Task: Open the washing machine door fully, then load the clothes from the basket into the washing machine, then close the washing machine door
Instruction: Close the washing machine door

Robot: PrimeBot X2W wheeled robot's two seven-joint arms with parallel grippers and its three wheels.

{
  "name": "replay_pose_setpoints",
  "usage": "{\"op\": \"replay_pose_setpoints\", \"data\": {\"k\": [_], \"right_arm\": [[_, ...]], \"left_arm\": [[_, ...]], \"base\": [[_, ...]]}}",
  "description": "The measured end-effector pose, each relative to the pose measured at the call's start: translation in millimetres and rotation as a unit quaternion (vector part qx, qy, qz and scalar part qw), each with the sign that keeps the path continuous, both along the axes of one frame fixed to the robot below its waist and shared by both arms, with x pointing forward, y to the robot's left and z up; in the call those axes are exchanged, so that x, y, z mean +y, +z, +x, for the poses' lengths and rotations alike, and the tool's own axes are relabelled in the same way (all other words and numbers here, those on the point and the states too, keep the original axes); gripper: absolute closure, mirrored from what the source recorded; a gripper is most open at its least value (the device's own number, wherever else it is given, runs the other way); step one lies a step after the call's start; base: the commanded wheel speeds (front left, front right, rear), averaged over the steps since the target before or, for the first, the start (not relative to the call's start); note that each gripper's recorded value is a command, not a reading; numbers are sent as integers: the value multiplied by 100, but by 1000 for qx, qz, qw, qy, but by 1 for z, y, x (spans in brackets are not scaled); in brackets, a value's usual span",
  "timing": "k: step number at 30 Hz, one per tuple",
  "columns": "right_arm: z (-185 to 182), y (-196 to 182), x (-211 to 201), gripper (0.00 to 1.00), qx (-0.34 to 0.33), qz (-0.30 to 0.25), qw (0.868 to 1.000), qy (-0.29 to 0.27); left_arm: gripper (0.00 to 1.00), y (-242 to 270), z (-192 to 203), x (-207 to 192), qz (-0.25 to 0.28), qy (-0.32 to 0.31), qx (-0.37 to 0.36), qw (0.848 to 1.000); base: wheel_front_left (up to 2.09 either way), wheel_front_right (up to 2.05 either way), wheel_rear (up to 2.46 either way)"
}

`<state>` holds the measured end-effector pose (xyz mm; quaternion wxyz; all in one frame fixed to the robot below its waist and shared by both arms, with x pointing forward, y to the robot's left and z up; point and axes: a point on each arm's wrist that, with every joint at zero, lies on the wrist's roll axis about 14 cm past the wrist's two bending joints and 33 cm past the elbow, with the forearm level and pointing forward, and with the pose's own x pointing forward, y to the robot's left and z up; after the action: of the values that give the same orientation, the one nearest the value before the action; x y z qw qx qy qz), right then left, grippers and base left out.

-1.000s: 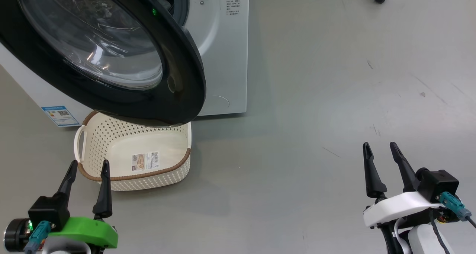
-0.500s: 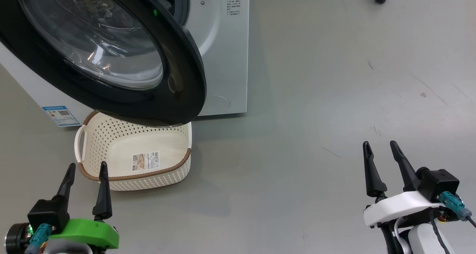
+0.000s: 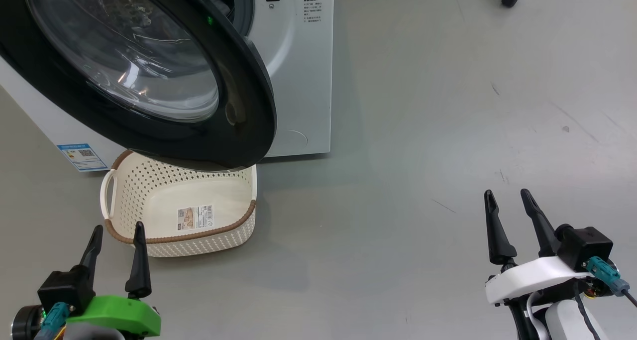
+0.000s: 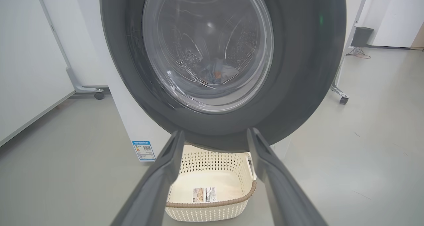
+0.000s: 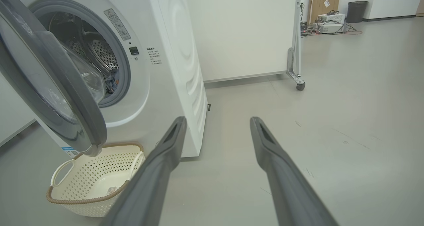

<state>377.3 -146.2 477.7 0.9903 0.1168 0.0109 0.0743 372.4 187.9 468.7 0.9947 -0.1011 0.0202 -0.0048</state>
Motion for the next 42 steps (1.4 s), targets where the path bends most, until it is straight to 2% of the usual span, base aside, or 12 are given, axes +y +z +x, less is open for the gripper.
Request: {"op": "replay_pose_setpoints", "data": {"k": [24,25,26,36,39,42], "right_arm": [[-2,3,4,0,-3,0,1000,6],[-3,2,4,41,-3,0,1000,6],[-3,2,4,100,-2,1,1000,5],[-3,6,2,100,-8,10,1000,-1],[2,23,5,100,-36,16,999,0],[11,57,13,100,-88,20,996,14]], "left_arm": [[0,-2,-5,2,-1,0,2,1000],[0,-3,-5,2,-1,0,3,1000],[0,-3,-5,3,-2,2,3,1000],[0,-3,-5,5,-7,9,2,1000],[0,-3,-6,7,-7,12,2,1000],[0,-4,-6,7,-3,11,3,1000]], "base": [[0,0,0],[0,0,0],[0,0,0],[0,0,0],[0,0,0],[0,0,0]]}}
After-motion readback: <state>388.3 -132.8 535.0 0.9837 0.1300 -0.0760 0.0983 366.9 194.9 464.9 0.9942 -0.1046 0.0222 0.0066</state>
